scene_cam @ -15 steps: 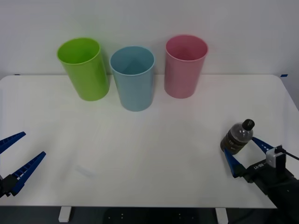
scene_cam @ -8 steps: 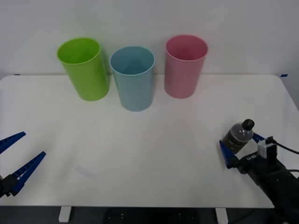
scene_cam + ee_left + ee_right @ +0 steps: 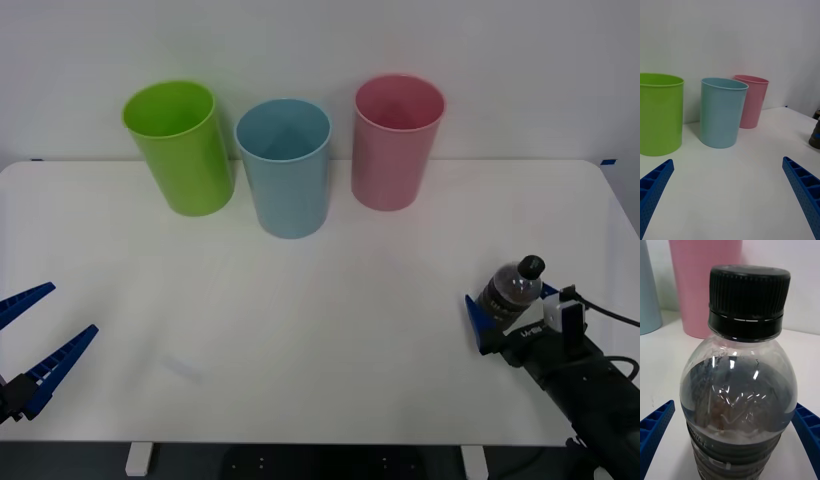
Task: Grasp the object on the table and drop it into the matching bin: aluminum can to the light blue bin, PET bottle to the pink bin.
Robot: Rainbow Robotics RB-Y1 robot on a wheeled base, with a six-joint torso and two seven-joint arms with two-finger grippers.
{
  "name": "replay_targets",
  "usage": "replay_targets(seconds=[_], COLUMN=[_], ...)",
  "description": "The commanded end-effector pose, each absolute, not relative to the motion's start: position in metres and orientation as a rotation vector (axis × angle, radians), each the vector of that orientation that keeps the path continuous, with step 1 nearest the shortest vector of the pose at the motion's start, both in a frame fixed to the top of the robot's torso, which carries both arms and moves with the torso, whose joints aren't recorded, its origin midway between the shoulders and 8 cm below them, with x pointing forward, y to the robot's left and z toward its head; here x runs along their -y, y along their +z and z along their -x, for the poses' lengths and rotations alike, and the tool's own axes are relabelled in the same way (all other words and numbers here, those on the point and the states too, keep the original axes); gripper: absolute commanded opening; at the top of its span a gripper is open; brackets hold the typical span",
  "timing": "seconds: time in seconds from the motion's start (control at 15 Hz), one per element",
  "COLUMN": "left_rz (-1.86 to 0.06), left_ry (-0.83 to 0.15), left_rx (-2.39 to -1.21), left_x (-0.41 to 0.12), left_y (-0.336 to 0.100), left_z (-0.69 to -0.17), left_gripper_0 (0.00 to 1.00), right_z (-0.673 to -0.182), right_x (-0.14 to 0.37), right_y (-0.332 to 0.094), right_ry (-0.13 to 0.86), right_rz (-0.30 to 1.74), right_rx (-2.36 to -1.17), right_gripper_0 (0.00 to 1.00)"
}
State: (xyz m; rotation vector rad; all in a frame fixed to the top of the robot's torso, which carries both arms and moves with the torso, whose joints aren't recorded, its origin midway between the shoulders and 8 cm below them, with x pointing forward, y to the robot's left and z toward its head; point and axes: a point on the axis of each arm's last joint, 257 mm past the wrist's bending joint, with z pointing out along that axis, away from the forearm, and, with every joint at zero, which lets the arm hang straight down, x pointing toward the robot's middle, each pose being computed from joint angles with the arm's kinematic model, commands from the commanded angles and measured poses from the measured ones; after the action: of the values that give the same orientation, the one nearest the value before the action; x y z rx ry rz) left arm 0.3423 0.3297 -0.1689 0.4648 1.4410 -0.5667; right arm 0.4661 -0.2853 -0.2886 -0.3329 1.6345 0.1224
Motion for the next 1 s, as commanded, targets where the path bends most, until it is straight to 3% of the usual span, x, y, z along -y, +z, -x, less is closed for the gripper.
replay_targets(seconds=[0.07, 0.13, 0.73, 1.0], left_rz=[-0.465, -0.465, -0.465, -0.465], left_ry=[-0.567, -0.567, -0.567, -0.567], left_rx=[-1.441, -1.441, -1.441, -1.441], left_x=[-0.330, -0.330, -0.330, -0.330], left_y=[-0.169, -0.169, -0.169, -0.169], left_z=[-0.342, -0.342, -0.342, -0.342], left_gripper_0=[1.00, 1.00, 1.00, 1.00], right_z=[-0.466, -0.467, -0.468, -0.470], right_x=[0.285, 0.285, 0.286, 0.285], right_y=[-0.289, -0.289, -0.288, -0.274], right_ry=[0.121, 0.120, 0.121, 0.169], right_rz=[0.334, 0.333, 0.326, 0.318], right_rx=[-1.636, -1.635, -1.637, -1.601], right_gripper_0=[0.34, 0.00, 0.00, 0.00])
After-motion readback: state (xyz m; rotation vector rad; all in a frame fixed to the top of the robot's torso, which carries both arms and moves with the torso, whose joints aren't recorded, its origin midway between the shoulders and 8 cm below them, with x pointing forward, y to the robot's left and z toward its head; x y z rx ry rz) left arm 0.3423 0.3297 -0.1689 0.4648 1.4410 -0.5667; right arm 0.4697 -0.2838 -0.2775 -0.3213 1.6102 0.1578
